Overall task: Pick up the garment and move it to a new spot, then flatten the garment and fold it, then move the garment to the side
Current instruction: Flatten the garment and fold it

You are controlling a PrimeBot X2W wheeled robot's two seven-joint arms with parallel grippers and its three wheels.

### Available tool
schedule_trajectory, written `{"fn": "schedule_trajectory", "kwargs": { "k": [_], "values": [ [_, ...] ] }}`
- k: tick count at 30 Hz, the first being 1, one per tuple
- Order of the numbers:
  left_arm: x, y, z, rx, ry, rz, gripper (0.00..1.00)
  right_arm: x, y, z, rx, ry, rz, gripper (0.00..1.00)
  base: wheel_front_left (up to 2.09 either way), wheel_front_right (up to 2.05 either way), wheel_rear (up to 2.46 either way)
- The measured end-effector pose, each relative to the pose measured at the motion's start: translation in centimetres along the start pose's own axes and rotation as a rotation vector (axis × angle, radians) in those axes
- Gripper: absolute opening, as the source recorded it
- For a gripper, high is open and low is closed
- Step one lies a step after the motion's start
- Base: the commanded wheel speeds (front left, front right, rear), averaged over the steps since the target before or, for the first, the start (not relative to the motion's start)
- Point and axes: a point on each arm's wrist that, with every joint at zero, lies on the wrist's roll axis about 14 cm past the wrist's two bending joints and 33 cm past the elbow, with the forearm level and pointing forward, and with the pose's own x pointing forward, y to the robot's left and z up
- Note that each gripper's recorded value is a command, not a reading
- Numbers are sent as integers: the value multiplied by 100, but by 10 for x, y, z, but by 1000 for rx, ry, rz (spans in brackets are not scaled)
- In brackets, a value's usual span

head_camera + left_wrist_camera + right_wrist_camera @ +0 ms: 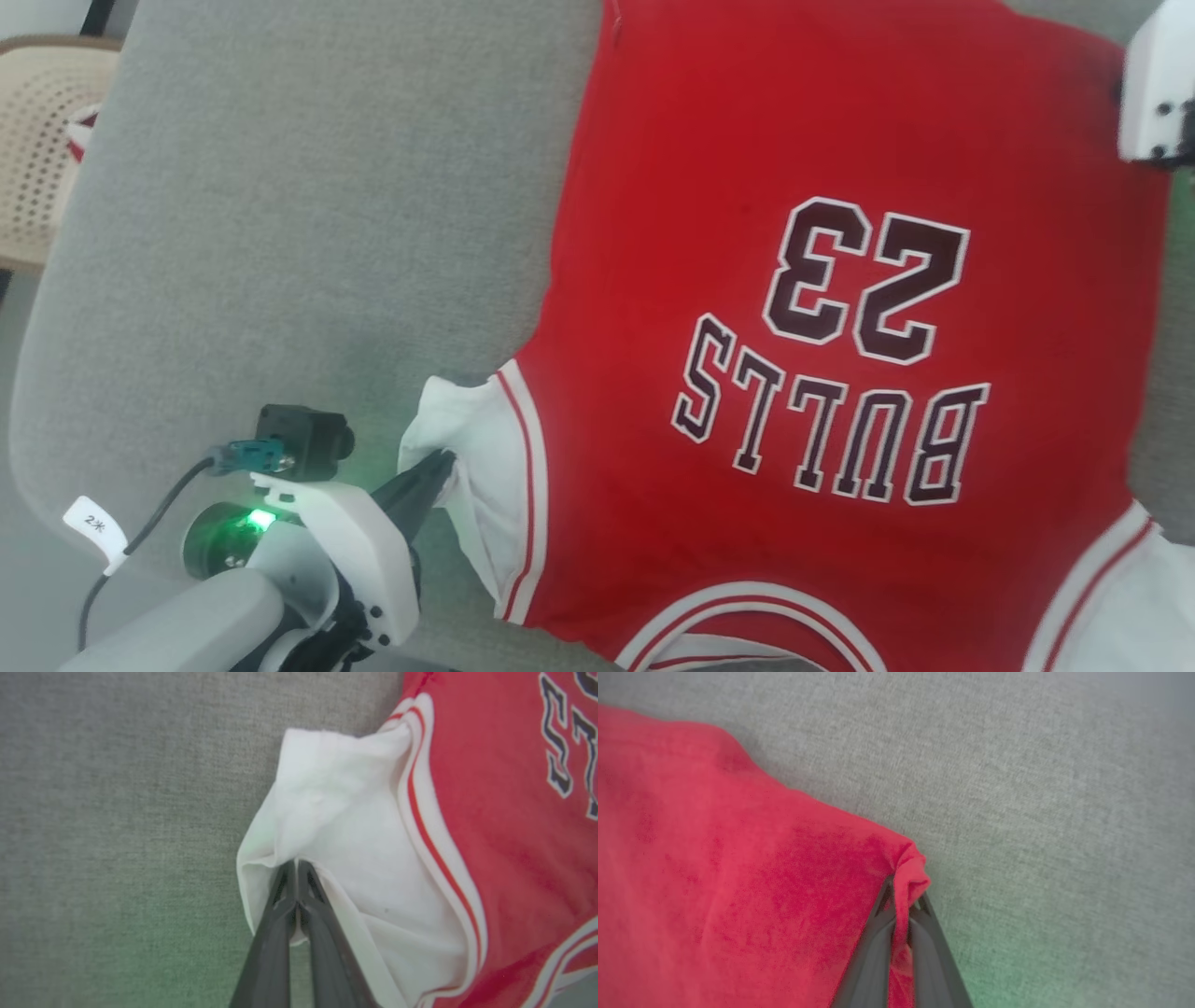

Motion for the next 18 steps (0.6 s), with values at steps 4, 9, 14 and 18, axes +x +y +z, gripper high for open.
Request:
{"fn": "schedule_trajectory", "kwargs": {
  "k": [4,9,14,18],
  "values": [
    [1,-1,6,23,-14,-9,0,-16,-4,-11,-43,-9,-2,0,0,0,0],
    [3,-7,15,61,-27,-33,0,-46,-26,-41,-75,-14,-13,0,0,0,0],
    [6,-23,27,111,-46,-82,0,-82,-48,-85,-61,-16,-11,0,0,0,0],
    [9,-39,35,148,-56,-128,0,-109,-55,-133,-23,26,5,0,0,0,0]
  ]
}}
